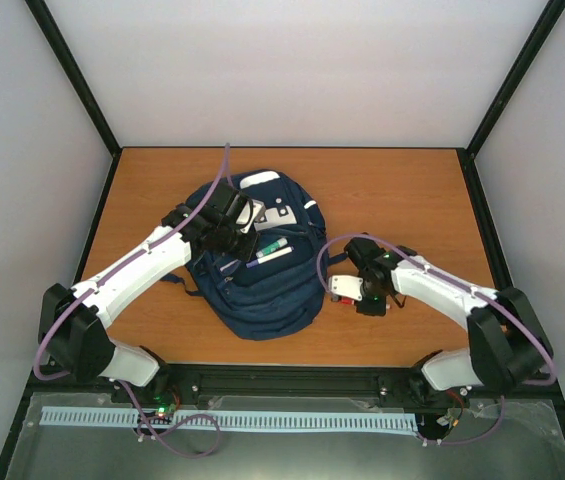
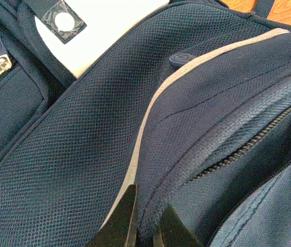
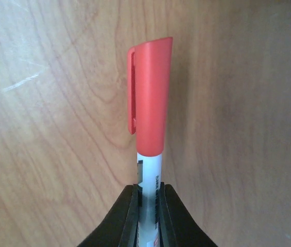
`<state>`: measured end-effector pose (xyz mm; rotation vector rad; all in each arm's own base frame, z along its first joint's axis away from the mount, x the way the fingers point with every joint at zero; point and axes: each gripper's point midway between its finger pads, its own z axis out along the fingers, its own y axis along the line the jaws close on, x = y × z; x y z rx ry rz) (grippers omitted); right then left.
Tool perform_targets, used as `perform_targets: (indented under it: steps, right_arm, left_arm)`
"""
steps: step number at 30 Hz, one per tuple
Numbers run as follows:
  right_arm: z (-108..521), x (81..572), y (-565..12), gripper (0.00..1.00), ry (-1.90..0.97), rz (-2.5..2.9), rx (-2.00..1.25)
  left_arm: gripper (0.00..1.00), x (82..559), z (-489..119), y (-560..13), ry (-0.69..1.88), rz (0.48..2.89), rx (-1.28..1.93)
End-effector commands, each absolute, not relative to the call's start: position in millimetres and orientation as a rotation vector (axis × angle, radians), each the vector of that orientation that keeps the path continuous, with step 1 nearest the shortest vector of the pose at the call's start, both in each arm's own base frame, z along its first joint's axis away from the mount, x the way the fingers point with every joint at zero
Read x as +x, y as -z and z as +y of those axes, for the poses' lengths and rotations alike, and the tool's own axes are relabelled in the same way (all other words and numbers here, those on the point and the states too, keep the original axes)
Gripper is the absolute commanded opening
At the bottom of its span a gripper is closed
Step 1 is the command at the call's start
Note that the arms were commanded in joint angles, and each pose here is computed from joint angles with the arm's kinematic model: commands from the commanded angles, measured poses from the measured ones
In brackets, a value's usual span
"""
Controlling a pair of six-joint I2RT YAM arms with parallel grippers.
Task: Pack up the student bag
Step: Pick up the stationery from the center of the board.
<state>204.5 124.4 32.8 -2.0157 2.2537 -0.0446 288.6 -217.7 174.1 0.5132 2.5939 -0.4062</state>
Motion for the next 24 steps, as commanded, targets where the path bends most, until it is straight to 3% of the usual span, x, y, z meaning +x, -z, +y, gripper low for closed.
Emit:
perform_targets:
  steps: [1,13,24]
  right_arm:
    - [125.3,203.1,-71.5,0.04,0.049,2.212,-1.985]
    - [173.3,218.6,-171.7,0.04,0.107,1.891,-1.929]
    - [246.7,241.7,-211.4,0.04,0.254,1.551,-1.982]
  left_arm:
    - [0.01,302.2,-222.2,-194.0,0.43,2.505,0.476]
    - [0.01,303.0,-224.8,-196.2,0.443,2.503,0.481]
    - [0.01,298.6,-223.8,-196.9,0.46,2.508,0.472]
